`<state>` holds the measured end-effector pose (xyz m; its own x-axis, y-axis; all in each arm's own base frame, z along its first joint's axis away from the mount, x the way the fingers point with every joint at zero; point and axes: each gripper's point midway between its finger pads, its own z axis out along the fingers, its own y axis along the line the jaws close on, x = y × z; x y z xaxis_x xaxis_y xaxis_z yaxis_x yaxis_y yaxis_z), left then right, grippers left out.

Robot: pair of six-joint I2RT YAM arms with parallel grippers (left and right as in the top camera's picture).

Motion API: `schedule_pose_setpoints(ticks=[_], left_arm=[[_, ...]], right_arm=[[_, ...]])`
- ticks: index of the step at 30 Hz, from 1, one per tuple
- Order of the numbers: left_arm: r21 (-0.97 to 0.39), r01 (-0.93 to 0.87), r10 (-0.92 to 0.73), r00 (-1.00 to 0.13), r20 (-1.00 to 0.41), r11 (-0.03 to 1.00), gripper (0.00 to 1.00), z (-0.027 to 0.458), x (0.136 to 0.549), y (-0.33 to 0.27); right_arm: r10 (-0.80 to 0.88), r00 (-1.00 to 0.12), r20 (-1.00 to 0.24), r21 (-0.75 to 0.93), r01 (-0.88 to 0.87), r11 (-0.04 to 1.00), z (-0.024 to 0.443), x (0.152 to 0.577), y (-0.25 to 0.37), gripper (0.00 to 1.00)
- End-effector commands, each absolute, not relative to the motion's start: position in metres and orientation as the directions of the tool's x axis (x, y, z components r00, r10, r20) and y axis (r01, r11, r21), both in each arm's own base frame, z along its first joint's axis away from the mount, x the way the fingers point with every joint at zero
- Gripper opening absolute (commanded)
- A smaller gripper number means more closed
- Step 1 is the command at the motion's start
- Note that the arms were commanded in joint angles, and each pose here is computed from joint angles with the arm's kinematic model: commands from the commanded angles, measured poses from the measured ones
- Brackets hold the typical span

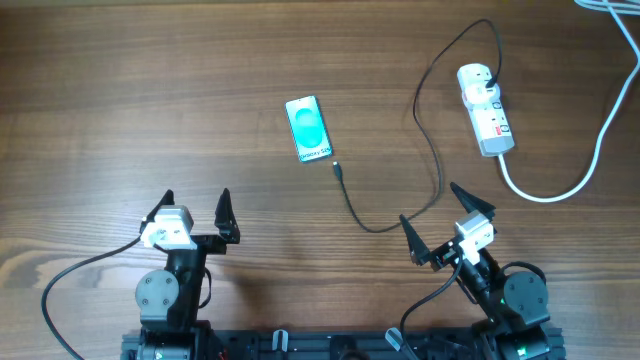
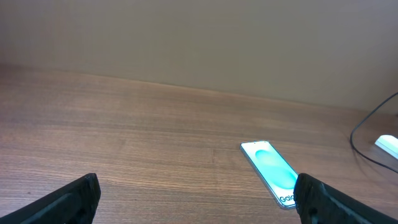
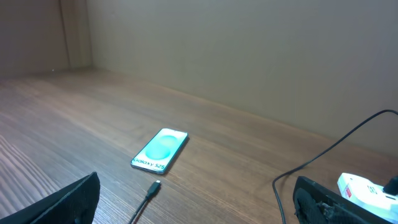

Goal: Plug charger to phone and switch on socket

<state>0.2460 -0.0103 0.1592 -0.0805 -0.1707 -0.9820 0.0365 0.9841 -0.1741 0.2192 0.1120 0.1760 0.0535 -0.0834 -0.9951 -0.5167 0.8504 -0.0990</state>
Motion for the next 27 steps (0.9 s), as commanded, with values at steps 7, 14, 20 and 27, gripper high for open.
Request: schedule_pose_setpoints(ticks=[7,14,20,27], left_arm=[[-0.150,0.020,-0.148,-0.080,-0.986,0.988,1.00,0.1564,0.2462,-0.0065],[-0.150,0.020,-0.148,-0.080,-0.986,0.988,1.00,0.1564,0.2462,-0.0065],[-0.150,0.020,-0.148,-0.080,-0.986,0.988,1.00,0.1564,0.2462,-0.0065],[-0.150,0.020,-0.148,-0.080,-0.986,0.988,1.00,0.1564,0.2462,-0.0065]], right_arm=[[-0.087,0.063,-0.994,-0.107,-0.510,0.854,0.1774,0.2195,0.1111,1.00],[-0.087,0.063,-0.994,-0.107,-0.510,0.854,0.1774,0.2195,0.1111,0.99],[-0.089,0.058,-0.994,-0.106,-0.510,0.853,0.1762,0.2198,0.1112,1.00],[-0.094,0.042,-0.995,-0.102,-0.512,0.853,0.1724,0.2208,0.1115,1.00]])
